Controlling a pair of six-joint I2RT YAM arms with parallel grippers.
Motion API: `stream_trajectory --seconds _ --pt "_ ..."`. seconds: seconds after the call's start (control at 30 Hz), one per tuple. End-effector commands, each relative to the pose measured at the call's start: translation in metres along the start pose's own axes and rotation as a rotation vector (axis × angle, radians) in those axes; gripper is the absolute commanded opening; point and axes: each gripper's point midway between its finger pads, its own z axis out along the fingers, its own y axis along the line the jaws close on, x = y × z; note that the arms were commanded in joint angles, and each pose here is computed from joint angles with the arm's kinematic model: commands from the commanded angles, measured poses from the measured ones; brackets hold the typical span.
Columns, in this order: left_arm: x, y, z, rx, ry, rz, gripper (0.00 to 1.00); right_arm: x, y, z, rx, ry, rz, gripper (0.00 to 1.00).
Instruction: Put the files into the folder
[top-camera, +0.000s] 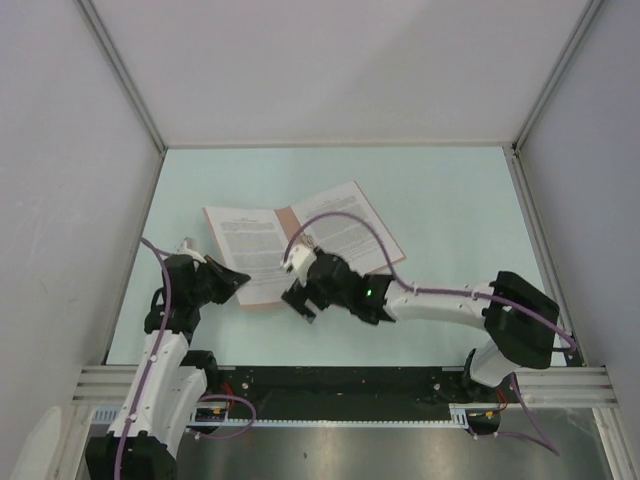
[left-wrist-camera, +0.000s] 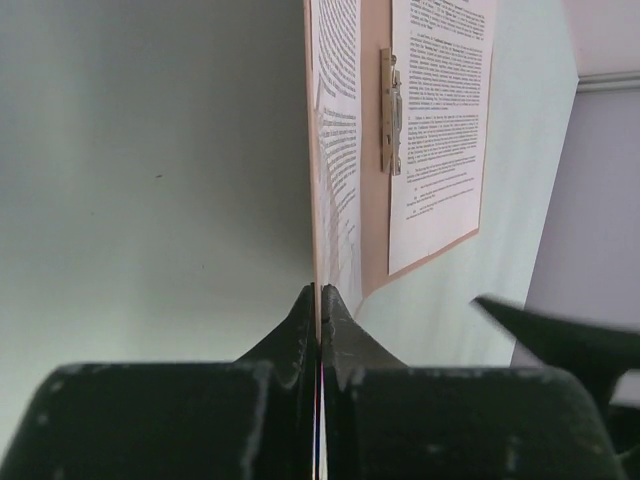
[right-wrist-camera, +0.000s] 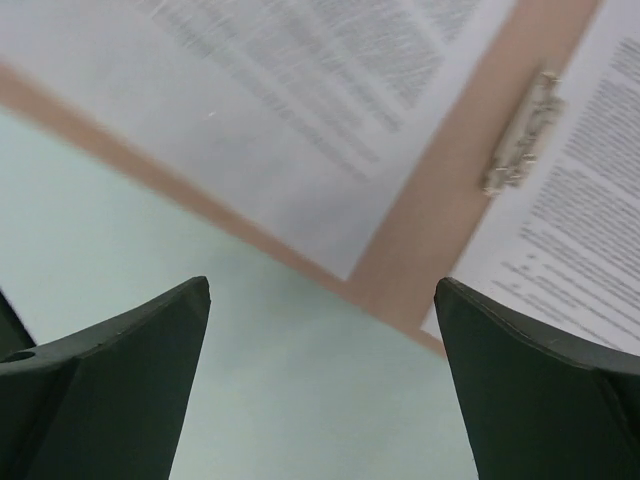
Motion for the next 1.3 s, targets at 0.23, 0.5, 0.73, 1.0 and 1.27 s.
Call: stream_trajectory --seconds 0.23,0.5,0.73,1.0,1.27 --pt "-0.01 -0.025 -0.015 0.022 0.015 0.029 0.03 -0.025 0.061 0.008 0.259 -0.327 -0.349 0.99" --pt "-0.013 -0.031 -0.019 0.028 0.007 0.016 0.06 -0.037 0.077 0.013 0.374 -0.454 -0.428 0.71" --pt "-0.019 -0.038 -0.023 0.036 -0.004 0.038 0.25 -0.043 0.07 0.014 0.387 -0.492 -0.334 0.23" --pt "-0.051 -0.059 -0.043 0.023 -0.115 0.153 0.93 -0.026 0.043 0.024 0.271 -0.378 -0.073 0.0" --pt "-0.095 -0.073 -0.078 -0.058 -0.307 0.253 0.99 -0.02 -0.038 0.008 0.124 -0.35 0.323 0.0"
